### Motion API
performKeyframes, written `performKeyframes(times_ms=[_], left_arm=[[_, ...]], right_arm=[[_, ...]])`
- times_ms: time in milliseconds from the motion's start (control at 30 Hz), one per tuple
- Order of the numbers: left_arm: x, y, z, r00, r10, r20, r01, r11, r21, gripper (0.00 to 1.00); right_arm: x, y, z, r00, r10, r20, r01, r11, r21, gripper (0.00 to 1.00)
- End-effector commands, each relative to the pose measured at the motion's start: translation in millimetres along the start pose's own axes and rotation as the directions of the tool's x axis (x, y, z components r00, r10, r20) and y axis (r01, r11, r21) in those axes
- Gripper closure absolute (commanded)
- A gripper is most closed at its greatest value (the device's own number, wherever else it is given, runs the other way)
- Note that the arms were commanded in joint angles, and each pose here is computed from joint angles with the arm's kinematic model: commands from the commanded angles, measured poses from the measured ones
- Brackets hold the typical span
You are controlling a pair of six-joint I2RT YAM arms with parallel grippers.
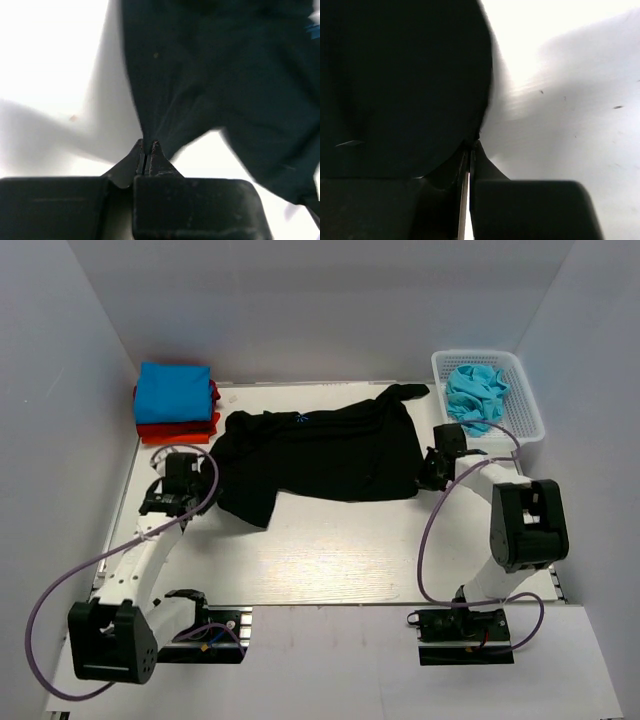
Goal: Fold and stack the t-shirts
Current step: Flatten out the tshirt
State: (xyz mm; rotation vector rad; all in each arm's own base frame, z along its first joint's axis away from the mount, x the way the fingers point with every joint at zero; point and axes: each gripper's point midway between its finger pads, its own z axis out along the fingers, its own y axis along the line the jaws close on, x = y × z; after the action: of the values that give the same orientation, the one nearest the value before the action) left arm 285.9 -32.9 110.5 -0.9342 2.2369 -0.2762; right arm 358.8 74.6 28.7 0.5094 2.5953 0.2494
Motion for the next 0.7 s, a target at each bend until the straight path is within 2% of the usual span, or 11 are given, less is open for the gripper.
performKeyframes(times_ms=[0,67,167,200,233,267,300,433,467,533,667], left_arm=[[-58.8,-50.0,-55.5,0.985,0.014,0.170,-0.039,0.989,0.144,1.00],[-94.3,-76.3,-92.8,0.962,-0.004,0.273,-0.058,0.974,0.218,1.00],[-136.6,-98.4,-149.0,0.915,-0.048,0.402,-0.073,0.957,0.280,1.00],[-147.4,-102.5,-167.1,0.897,-0.070,0.436,-0.072,0.952,0.299,1.00],[-156.3,-106.2,-181.8,0.883,-0.077,0.463,-0.079,0.948,0.309,1.00],[-175.2,-115.7,-216.8,0.845,-0.111,0.524,-0.096,0.931,0.352,1.00],[-184.0,-118.7,-234.5,0.825,-0.122,0.552,-0.107,0.925,0.364,1.00],[-222.7,-124.6,-329.8,0.699,-0.211,0.683,-0.147,0.892,0.427,1.00],[-231.1,-125.8,-368.7,0.654,-0.250,0.714,-0.173,0.869,0.463,1.00],[-241.3,-126.4,-395.8,0.610,-0.255,0.750,-0.201,0.866,0.458,1.00],[-251.6,-117.1,-501.1,0.467,-0.341,0.816,-0.298,0.808,0.508,1.00]], right_arm=[[-87.0,46.7,-84.1,0.946,-0.030,0.323,0.081,0.986,-0.143,1.00],[-111.6,54.6,-119.0,0.904,-0.042,0.426,0.118,0.981,-0.152,1.00],[-147.5,65.7,-210.7,0.789,-0.062,0.611,0.200,0.967,-0.160,1.00],[-165.2,75.7,-256.9,0.732,-0.043,0.680,0.223,0.958,-0.180,1.00],[-165.6,76.7,-271.9,0.726,-0.055,0.686,0.238,0.955,-0.176,1.00],[-166.0,76.1,-285.9,0.713,-0.089,0.695,0.269,0.951,-0.154,1.00],[-181.9,87.1,-343.7,0.635,-0.060,0.770,0.300,0.938,-0.174,1.00],[-185.2,80.1,-427.9,0.529,-0.024,0.848,0.301,0.940,-0.161,1.00],[-182.2,76.8,-452.7,0.489,-0.017,0.872,0.309,0.938,-0.156,1.00],[-176.5,68.9,-500.9,0.403,0.024,0.915,0.308,0.938,-0.160,1.00],[-149.9,54.1,-576.6,0.257,0.058,0.965,0.354,0.923,-0.150,1.00]])
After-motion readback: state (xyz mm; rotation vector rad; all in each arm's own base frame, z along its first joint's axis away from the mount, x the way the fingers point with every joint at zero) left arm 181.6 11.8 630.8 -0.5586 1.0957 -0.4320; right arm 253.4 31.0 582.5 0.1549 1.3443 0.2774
